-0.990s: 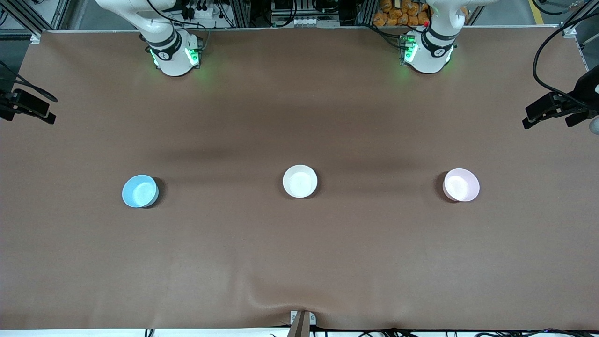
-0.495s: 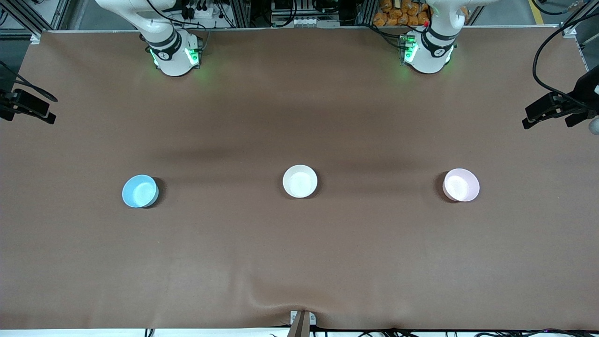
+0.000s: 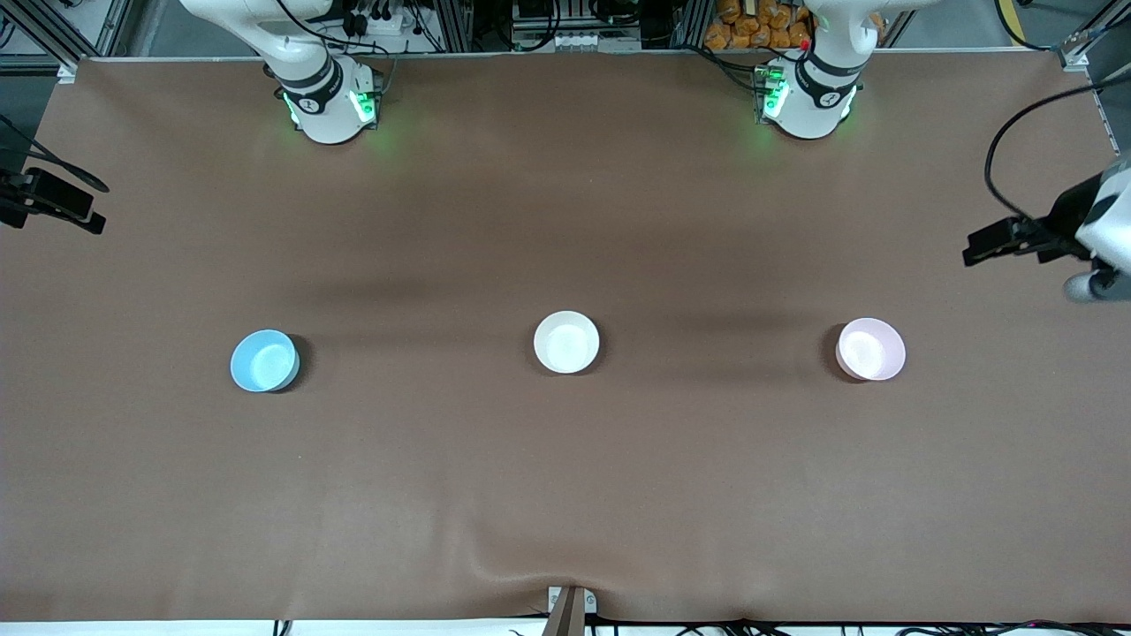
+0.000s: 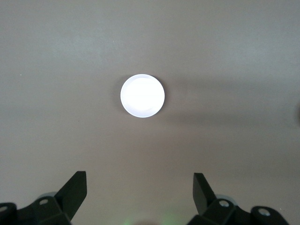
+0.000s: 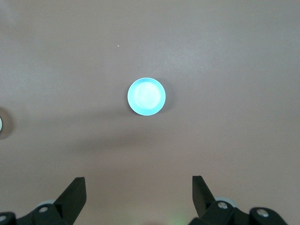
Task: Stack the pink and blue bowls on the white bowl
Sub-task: 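Reach the left gripper down to the pink bowl and grasp its rim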
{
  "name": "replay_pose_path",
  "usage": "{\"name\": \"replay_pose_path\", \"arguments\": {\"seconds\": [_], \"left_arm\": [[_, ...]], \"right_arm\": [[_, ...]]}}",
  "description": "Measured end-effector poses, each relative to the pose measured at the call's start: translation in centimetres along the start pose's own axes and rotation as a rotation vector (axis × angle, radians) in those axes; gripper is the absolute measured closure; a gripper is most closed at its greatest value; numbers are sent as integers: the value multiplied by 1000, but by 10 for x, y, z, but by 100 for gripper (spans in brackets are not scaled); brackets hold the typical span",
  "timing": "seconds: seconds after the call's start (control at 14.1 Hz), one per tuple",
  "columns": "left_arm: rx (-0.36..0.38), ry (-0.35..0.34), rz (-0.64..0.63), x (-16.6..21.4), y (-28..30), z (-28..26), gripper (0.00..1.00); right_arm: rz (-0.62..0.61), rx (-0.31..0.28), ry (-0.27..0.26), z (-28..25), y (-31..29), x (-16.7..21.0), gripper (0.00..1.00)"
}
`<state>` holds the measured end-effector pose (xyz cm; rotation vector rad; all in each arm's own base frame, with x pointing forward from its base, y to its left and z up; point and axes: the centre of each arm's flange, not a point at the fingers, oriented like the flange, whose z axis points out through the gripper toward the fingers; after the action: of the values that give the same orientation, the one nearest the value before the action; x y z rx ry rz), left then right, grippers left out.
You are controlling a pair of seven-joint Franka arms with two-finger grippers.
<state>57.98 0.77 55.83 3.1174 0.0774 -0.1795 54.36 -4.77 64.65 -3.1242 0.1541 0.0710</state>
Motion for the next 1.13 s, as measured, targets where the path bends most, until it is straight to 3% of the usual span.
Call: {"name": "replay_pose_path", "arguments": {"seconds": [1.13], "left_arm": [[16,109,117,31,-42,260,0]], "right_arm": [[0,0,0,0,0,0,0]]}}
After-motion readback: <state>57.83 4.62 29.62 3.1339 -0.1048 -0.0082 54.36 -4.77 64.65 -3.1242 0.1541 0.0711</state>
